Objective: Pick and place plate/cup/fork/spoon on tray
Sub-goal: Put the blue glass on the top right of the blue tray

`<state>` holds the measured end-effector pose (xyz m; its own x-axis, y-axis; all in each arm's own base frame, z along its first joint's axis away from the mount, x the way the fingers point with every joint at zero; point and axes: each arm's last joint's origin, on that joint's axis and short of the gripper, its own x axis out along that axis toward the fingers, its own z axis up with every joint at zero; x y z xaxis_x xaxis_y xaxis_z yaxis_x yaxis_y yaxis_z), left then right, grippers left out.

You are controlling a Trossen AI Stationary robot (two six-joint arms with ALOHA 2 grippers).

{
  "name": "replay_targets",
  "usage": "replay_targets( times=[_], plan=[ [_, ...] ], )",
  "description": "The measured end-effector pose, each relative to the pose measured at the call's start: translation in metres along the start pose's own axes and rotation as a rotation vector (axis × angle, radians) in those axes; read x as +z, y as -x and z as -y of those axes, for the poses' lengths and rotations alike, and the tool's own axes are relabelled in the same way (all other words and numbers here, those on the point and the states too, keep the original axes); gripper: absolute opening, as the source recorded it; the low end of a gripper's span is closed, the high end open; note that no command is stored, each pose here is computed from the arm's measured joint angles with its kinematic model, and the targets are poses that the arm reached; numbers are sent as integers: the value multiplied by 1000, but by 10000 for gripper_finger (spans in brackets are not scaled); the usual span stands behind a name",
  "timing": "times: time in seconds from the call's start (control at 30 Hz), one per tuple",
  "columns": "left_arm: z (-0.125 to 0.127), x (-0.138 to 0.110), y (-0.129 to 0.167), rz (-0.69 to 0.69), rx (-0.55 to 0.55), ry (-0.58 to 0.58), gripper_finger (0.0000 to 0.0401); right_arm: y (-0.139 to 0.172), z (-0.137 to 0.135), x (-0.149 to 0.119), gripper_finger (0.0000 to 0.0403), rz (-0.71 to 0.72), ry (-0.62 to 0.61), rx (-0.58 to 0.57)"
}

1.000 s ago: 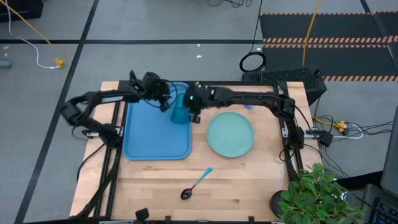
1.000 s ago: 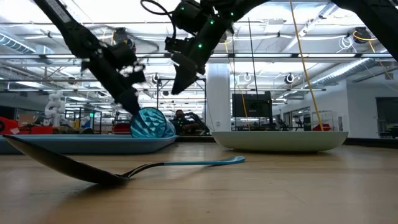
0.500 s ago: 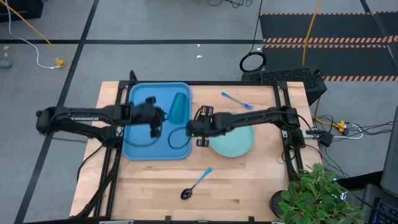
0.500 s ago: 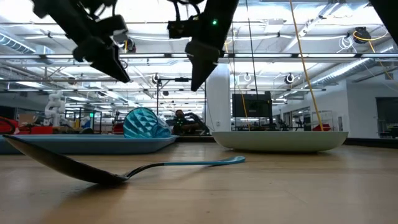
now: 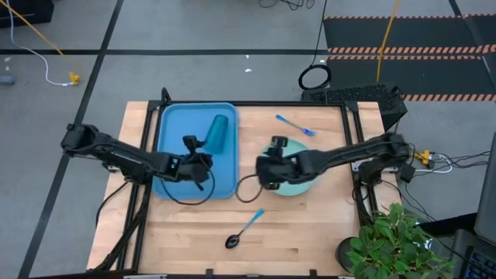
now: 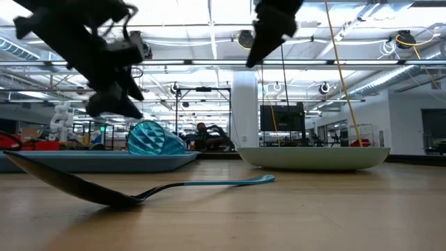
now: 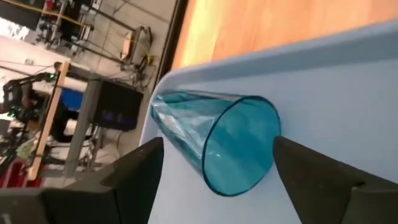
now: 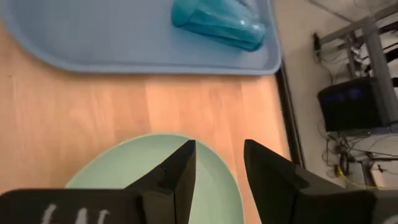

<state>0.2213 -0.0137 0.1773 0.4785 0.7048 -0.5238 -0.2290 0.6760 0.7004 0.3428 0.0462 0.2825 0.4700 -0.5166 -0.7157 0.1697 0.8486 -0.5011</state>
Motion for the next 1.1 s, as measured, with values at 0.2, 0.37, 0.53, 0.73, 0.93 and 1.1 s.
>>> replay_targets(
  times=[0.2, 0.37, 0.53, 0.73, 0.93, 1.1],
  plan=[
    [0, -9, -27, -114, 18, -18, 240, 29, 11, -32, 130, 132, -67, 27],
    [-8, -2, -38, -81, 47, 9, 159, 46, 17, -50, 130, 247, -93, 45],
    [-21, 1, -51, -55, 27, 4, 68, 57, 21, -61, 130, 306, -89, 54],
    [-39, 16, -57, 4, 7, -1, 11, 62, 24, -72, 130, 306, -79, 57],
    [-75, 50, -51, 43, -10, -5, 4, 60, 24, -75, 130, 298, -62, 33],
    [-113, 60, -50, -7, -147, 76, 2, 60, 24, -75, 130, 298, -62, 34]
  ],
)
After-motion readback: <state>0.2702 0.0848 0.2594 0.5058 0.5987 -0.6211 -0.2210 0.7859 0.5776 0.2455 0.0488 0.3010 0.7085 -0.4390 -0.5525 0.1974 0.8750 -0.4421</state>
